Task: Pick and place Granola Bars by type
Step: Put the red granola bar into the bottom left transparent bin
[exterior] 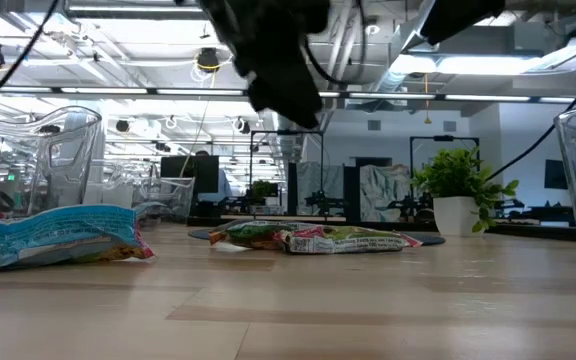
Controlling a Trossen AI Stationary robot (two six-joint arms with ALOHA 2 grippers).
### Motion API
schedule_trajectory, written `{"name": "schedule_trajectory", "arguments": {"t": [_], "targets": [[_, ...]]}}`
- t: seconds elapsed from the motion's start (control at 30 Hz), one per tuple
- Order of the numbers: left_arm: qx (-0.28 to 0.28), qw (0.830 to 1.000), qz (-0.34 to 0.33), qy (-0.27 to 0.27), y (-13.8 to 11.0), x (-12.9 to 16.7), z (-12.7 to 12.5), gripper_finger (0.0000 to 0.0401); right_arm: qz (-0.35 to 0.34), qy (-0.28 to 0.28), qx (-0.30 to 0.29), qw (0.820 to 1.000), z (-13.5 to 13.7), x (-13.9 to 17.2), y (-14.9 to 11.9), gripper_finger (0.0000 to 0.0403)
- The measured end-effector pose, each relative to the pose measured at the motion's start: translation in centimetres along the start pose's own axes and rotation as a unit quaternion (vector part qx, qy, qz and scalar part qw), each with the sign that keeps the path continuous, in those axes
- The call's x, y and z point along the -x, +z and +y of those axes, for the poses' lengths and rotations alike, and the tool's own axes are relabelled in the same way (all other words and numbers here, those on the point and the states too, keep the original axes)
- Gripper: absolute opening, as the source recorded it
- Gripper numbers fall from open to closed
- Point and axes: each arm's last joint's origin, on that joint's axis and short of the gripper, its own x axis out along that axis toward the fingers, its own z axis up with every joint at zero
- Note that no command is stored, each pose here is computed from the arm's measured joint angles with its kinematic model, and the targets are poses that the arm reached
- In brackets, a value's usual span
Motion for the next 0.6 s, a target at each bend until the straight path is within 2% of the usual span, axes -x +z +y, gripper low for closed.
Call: {"name": "schedule_trajectory", "arguments": {"t": [0.17,0.33,0.47,0.6], "targets": [[-0.021,1.000,0.008,0.012,1.1,-4.1,-0.2,0.0190,-0.013,0.016,-0.003,1.000,-1.1,1.5,-0.3,0.0189],[-0.023,0.999,0.031,0.032,1.1,-7.3,-0.1,0.0190,-0.030,0.047,-0.004,0.998,-2.2,3.4,-1.4,0.0186],[-0.017,0.999,0.032,0.034,1.0,-8.6,-0.3,0.0189,-0.049,0.071,-0.014,0.996,-3.1,4.6,-2.5,0.0182],[-0.024,0.998,0.035,0.049,0.8,-8.6,-0.8,0.0189,-0.066,0.083,-0.039,0.994,-4.3,5.4,-4.0,0.0179]]}}
